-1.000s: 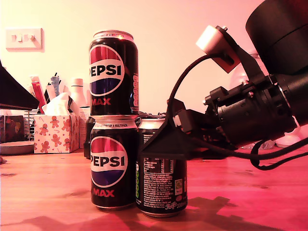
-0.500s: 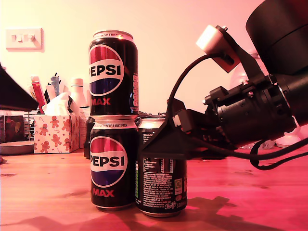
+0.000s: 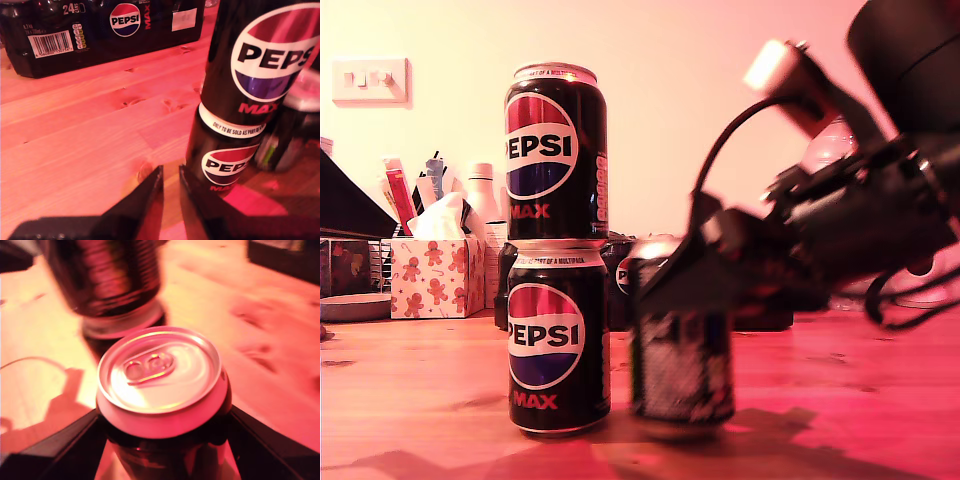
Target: Stack up the Pepsi cans on top of each other
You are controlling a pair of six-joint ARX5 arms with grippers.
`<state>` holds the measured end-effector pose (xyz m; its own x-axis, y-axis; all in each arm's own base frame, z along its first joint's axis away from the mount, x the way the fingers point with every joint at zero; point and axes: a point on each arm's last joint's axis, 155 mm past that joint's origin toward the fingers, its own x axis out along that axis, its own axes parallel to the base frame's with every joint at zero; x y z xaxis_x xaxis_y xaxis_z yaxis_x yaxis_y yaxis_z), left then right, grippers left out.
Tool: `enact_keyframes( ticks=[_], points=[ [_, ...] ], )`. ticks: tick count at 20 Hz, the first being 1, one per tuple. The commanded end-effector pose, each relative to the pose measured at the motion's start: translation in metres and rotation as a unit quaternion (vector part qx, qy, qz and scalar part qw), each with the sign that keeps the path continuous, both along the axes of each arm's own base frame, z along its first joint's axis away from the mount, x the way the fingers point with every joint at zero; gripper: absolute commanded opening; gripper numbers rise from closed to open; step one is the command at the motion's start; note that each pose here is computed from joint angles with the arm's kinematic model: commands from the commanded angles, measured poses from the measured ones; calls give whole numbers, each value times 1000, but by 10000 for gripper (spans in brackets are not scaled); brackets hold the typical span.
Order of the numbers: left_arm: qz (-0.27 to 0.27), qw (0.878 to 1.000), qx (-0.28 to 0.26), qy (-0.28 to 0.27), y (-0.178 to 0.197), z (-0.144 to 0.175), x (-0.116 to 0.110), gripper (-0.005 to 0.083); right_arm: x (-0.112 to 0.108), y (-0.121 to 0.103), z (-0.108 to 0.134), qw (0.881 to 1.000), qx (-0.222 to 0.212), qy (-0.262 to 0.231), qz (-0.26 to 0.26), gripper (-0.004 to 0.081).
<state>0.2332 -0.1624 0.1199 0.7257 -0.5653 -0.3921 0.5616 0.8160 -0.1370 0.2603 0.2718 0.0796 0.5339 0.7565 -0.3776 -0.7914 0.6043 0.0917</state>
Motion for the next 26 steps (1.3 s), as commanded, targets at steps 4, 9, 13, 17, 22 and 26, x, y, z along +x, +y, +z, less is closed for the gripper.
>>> enact_keyframes(
  ticks=[4, 9, 13, 17, 22, 26],
  points=[
    [-6, 1000, 8, -2, 0, -6, -2, 75, 6, -6, 49, 998, 32, -58, -7, 387],
    [-6, 1000, 9, -3, 0, -6, -2, 75, 3, -12, 74, 998, 28, -52, -12, 387],
    [-7, 1000, 9, -4, 0, -6, -2, 75, 7, -9, 105, 999, 10, -35, -12, 387],
    [-8, 1000, 11, -6, 0, -5, -2, 75, 12, -8, 149, 998, 27, -61, -18, 387],
    [-8, 1000, 9, -9, -1, -4, -1, 75, 12, -11, 192, 996, 34, -78, -23, 387],
    [-8, 1000, 8, -12, -1, -2, -1, 75, 10, -12, 223, 996, 41, -73, -25, 388]
  ],
)
